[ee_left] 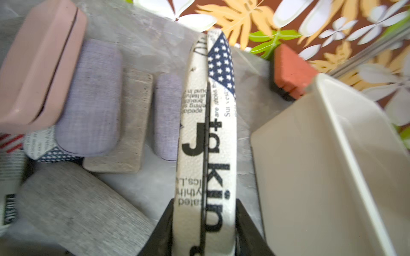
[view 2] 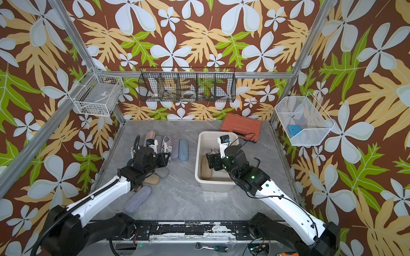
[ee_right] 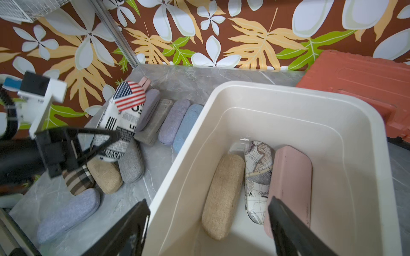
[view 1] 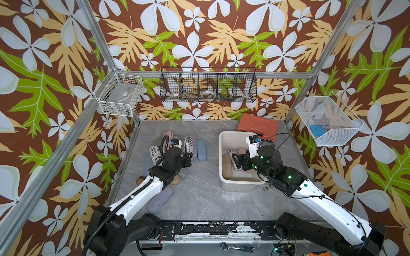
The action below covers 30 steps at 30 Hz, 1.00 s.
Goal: Put the glasses cases into the storage boxes
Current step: Pick up the glasses case at the center of the board.
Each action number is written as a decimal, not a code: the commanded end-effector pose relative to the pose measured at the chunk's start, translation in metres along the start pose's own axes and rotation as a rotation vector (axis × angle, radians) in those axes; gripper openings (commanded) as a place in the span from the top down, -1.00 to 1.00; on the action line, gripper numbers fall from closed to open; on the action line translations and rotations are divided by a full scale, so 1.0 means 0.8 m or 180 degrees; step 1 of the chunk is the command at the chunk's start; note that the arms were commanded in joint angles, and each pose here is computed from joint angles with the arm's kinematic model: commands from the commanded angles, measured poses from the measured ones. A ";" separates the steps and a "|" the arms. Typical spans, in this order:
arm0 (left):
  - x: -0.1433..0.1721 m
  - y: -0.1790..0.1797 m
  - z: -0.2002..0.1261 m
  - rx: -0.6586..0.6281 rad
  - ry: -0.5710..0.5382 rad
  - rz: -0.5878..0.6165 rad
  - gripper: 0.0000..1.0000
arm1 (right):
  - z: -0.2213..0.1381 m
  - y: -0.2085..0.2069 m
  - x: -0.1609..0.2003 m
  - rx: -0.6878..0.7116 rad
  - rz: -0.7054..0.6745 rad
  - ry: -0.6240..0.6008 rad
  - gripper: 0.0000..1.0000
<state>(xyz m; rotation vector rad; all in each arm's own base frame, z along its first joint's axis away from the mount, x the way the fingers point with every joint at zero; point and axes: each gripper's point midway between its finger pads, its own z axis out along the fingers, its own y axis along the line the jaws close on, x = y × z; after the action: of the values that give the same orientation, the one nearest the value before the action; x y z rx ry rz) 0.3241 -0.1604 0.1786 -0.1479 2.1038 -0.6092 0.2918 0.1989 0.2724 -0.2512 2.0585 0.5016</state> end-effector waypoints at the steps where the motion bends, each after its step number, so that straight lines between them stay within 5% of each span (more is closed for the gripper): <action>1: -0.031 -0.064 -0.034 0.0770 -0.0561 -0.0036 0.58 | 0.009 0.025 -0.021 -0.0298 0.0148 -0.0043 -0.87; 13: -0.011 -0.146 -0.078 0.1428 -0.0607 0.0168 0.60 | 0.024 0.126 -0.077 -0.1501 0.0562 -0.0181 -0.99; 24: -0.011 -0.150 -0.084 0.1543 -0.0660 0.0133 0.61 | 0.084 0.157 -0.055 -0.1439 0.0539 0.0164 -0.99; 30: -0.011 -0.147 -0.084 0.1504 -0.0690 0.0148 0.60 | 0.104 0.166 -0.043 -0.1461 0.0592 0.0266 -0.77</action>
<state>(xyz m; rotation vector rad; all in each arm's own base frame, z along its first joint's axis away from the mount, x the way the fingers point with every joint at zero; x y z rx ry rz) 0.2586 -0.2369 0.2544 0.1031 1.7745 -0.9930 0.3225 0.3485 0.2915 -0.3606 2.0633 1.0863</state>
